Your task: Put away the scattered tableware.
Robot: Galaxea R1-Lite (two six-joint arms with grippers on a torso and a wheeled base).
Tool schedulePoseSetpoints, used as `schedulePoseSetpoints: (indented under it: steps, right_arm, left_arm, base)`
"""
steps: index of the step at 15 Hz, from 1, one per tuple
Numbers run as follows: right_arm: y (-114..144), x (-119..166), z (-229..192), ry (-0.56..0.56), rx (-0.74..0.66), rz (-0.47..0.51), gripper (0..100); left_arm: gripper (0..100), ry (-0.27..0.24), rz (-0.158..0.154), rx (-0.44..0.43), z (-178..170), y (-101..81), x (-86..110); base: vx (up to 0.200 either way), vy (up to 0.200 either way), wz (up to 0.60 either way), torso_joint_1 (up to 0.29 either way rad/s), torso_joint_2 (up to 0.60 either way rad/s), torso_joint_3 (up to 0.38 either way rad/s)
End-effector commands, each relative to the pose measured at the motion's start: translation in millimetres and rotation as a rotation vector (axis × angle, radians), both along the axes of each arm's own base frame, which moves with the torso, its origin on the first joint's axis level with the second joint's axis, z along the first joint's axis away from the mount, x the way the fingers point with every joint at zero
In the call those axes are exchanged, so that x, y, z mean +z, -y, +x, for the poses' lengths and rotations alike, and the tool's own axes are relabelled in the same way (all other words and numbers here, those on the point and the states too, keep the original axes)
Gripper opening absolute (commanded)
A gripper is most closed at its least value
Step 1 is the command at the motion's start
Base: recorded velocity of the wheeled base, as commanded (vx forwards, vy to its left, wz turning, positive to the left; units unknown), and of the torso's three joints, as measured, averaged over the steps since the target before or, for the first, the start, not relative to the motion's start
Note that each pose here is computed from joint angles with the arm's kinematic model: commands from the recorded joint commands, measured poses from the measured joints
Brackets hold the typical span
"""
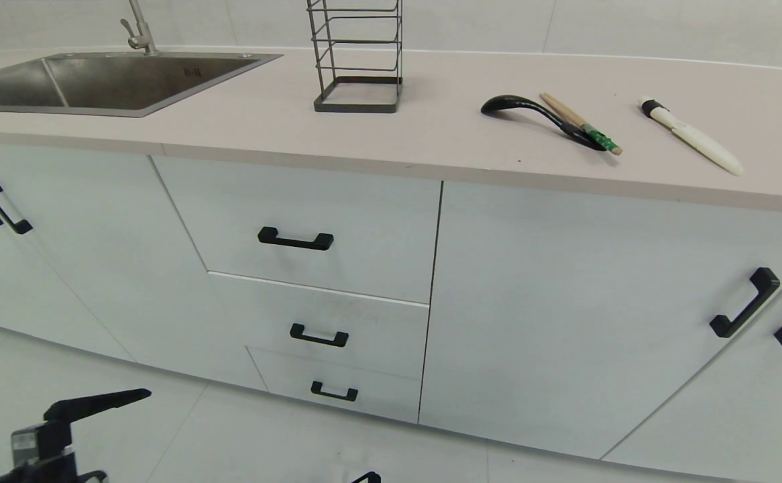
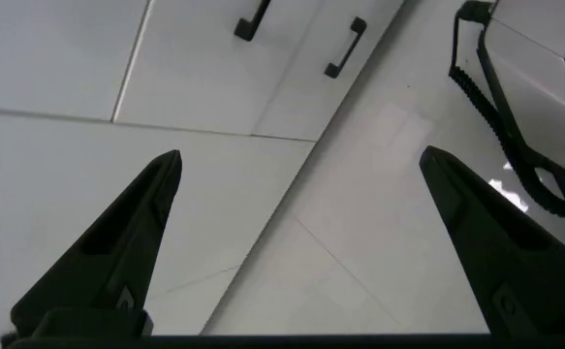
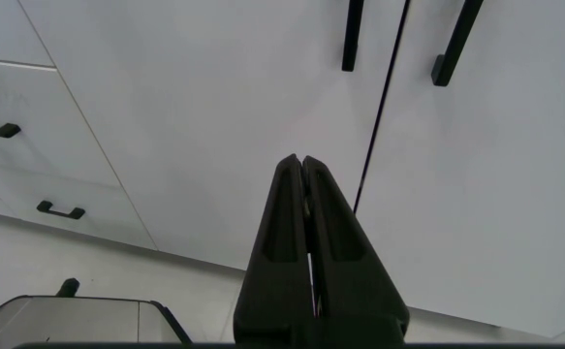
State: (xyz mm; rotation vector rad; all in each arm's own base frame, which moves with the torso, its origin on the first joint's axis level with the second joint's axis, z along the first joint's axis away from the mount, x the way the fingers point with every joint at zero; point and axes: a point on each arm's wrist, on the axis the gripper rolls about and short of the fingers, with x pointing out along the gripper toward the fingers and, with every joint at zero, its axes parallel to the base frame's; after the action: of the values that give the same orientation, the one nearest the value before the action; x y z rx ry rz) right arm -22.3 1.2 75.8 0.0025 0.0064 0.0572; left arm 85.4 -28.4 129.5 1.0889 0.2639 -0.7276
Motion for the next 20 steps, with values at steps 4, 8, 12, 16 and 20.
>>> schedulePoseSetpoints:
  steps: [4, 8, 12, 16, 20]
  right_arm:
    - [0.0, 0.0, 0.0, 0.000, 0.001, 0.001, 0]
    - [0.0, 0.0, 0.0, 0.000, 0.001, 0.001, 0]
    - [0.0, 0.0, 0.0, 0.000, 0.001, 0.001, 0]
    - [0.0, 0.0, 0.0, 0.000, 0.001, 0.001, 0]
    - [0.1, 0.0, 0.0, 0.000, 0.001, 0.001, 0]
  left_arm:
    - [100, -0.060, 0.085, -0.096, 58.5, 27.3, -26.8]
    - [100, -0.122, 0.112, -0.103, 79.0, 34.9, -42.4]
    - [100, -0.113, 0.100, -0.104, 105.2, 44.4, -61.4]
    - [100, -0.095, 0.100, -0.107, 126.0, 52.6, -75.7]
    - [100, -0.106, 0.104, -0.107, 139.7, 57.6, -83.1]
  base:
    - [0.000, 0.000, 0.00, 0.000, 0.00, 0.000]
    - [0.000, 0.000, 0.00, 0.000, 0.00, 0.000]
    - [0.000, 0.000, 0.00, 0.000, 0.00, 0.000]
    - [0.000, 0.000, 0.00, 0.000, 0.00, 0.000]
    - [0.000, 0.000, 0.00, 0.000, 0.00, 0.000]
